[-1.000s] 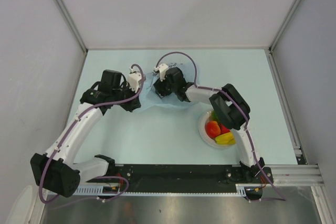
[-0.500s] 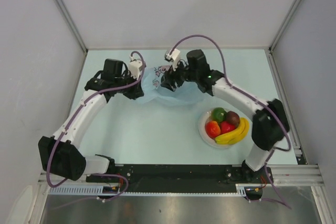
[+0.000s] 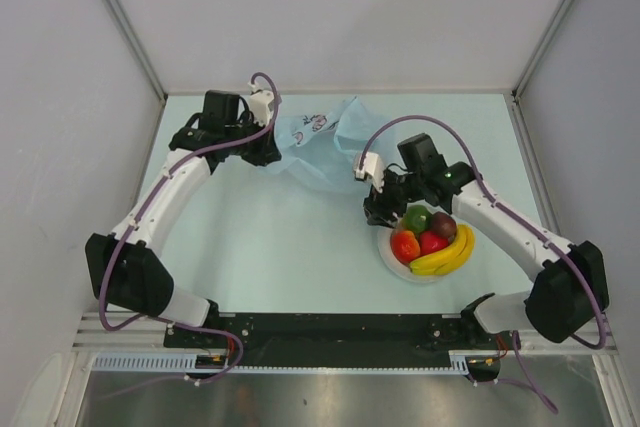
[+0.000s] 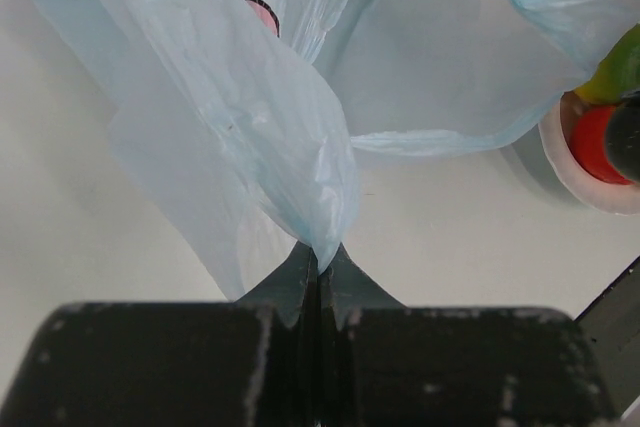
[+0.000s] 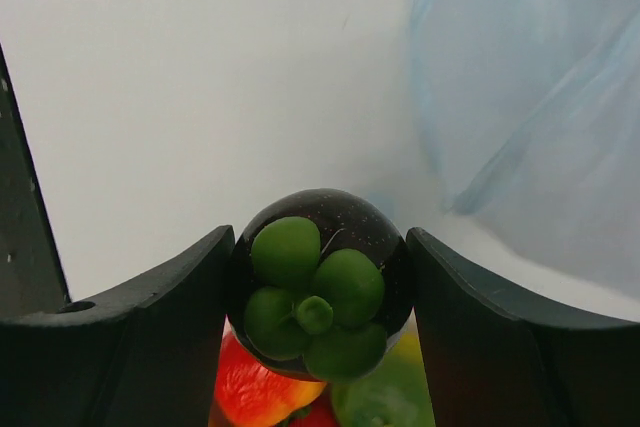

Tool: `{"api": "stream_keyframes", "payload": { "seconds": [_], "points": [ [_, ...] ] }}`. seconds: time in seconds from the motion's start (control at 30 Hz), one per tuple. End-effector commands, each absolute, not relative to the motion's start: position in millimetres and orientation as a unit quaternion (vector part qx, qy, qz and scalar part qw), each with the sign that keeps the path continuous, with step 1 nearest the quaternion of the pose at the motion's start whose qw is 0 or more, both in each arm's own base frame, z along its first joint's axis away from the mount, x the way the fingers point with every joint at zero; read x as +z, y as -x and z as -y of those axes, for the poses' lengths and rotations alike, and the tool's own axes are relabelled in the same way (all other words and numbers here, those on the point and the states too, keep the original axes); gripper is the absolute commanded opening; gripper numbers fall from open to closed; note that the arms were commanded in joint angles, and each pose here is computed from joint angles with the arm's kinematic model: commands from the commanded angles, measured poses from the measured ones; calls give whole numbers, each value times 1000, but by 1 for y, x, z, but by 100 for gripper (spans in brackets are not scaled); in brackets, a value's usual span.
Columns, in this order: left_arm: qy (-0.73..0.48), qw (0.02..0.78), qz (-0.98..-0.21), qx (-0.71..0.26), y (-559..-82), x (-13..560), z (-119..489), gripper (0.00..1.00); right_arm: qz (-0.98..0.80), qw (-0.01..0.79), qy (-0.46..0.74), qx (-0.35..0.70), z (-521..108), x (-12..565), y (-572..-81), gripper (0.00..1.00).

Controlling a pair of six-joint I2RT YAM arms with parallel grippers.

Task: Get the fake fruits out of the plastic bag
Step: Place the fake fruit on the plate.

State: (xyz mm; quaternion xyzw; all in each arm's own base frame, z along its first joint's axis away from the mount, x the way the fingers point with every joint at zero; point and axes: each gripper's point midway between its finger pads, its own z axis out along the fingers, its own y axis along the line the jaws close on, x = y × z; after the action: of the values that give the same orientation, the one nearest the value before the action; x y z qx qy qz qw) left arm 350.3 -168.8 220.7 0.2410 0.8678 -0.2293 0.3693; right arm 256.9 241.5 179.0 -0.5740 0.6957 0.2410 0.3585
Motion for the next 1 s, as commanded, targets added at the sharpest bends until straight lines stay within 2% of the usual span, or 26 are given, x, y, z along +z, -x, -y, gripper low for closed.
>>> {"api": "stream_keyframes", "payload": {
  "seconds": [0.0, 0.33, 0.87, 0.97],
  "points": [
    [-238, 400, -853, -236, -356, 243, 170, 0, -714, 316, 589, 209, -225, 146, -255, 49],
    [-243, 408, -852, -221, -347, 240, 163, 0, -754, 262, 586, 142, -200, 89, -282, 51],
    [-243, 402, -852, -231, -350, 238, 168, 0, -768, 225, 583, 135, -183, 73, -276, 56],
    [-244, 403, -852, -230, -350, 237, 167, 0, -767, 220, 585, 148, -185, 73, -270, 59]
  ]
}}
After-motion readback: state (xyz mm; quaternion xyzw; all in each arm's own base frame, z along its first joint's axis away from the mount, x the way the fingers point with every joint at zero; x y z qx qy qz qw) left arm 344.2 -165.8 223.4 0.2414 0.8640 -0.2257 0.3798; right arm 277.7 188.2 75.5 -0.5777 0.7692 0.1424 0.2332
